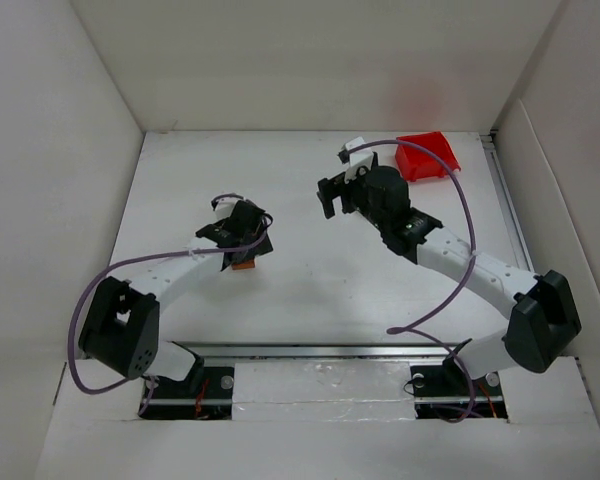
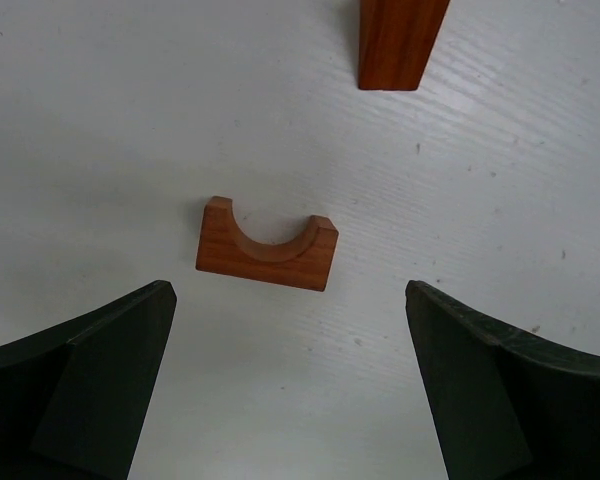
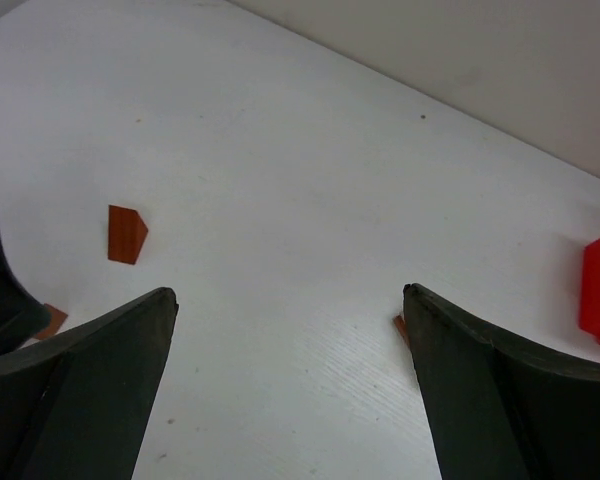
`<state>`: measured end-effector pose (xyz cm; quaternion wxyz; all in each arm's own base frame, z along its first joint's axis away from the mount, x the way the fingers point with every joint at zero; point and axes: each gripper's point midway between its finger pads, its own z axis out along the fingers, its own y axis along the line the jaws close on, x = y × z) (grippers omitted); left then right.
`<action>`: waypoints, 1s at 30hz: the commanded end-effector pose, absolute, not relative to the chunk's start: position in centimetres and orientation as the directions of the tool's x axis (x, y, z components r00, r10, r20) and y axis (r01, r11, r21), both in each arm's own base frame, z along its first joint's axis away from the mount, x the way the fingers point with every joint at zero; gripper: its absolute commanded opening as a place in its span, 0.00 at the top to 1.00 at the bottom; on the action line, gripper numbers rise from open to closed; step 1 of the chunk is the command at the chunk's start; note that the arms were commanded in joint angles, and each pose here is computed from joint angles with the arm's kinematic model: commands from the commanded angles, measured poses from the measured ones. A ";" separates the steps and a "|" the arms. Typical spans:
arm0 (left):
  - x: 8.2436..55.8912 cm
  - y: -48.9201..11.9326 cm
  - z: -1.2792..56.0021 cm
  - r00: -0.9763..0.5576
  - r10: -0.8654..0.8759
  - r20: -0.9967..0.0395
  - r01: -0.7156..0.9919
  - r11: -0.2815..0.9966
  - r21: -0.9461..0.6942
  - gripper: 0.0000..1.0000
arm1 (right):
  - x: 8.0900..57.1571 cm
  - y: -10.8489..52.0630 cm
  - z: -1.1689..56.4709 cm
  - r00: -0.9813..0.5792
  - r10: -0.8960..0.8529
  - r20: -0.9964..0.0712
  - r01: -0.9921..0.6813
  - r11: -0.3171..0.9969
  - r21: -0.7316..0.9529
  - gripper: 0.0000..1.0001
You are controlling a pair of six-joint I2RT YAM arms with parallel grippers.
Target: Build the wood block tower
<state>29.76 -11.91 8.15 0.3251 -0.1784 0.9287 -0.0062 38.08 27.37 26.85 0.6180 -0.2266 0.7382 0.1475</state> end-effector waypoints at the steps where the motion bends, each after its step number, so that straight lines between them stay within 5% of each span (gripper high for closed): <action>1: 30.1 -11.2 8.0 -0.699 -0.360 -0.618 -0.380 0.919 -0.106 0.01 | 38.2 28.8 27.1 -0.103 -0.137 -0.985 -0.576 0.816 -0.053 0.00; 9: 31.8 -10.9 5.9 -0.769 -0.253 -0.588 -0.331 0.943 0.027 0.01 | 37.5 29.1 27.3 -0.100 -0.128 -0.987 -0.608 0.793 -0.042 0.01; 16: 32.3 -10.5 4.7 -0.768 -0.280 -0.576 -0.334 0.943 -0.013 0.02 | 37.7 29.1 26.7 -0.114 -0.145 -0.983 -0.602 0.797 -0.048 0.01; 23: 32.3 -11.7 1.9 -0.805 -0.276 -0.525 -0.307 0.951 -0.028 0.35 | 37.6 28.3 26.7 -0.117 -0.156 -0.981 -0.579 0.813 -0.060 0.01; 27: 32.2 -12.3 1.3 -0.811 -0.287 -0.510 -0.300 0.952 -0.058 0.39 | 37.6 28.2 26.7 -0.116 -0.155 -0.981 -0.574 0.816 -0.061 0.01; 30: 32.0 -12.2 1.6 -0.804 -0.294 -0.517 -0.303 0.950 -0.069 0.51 | 38.0 27.9 26.1 -0.131 -0.162 -0.978 -0.565 0.823 -0.061 0.02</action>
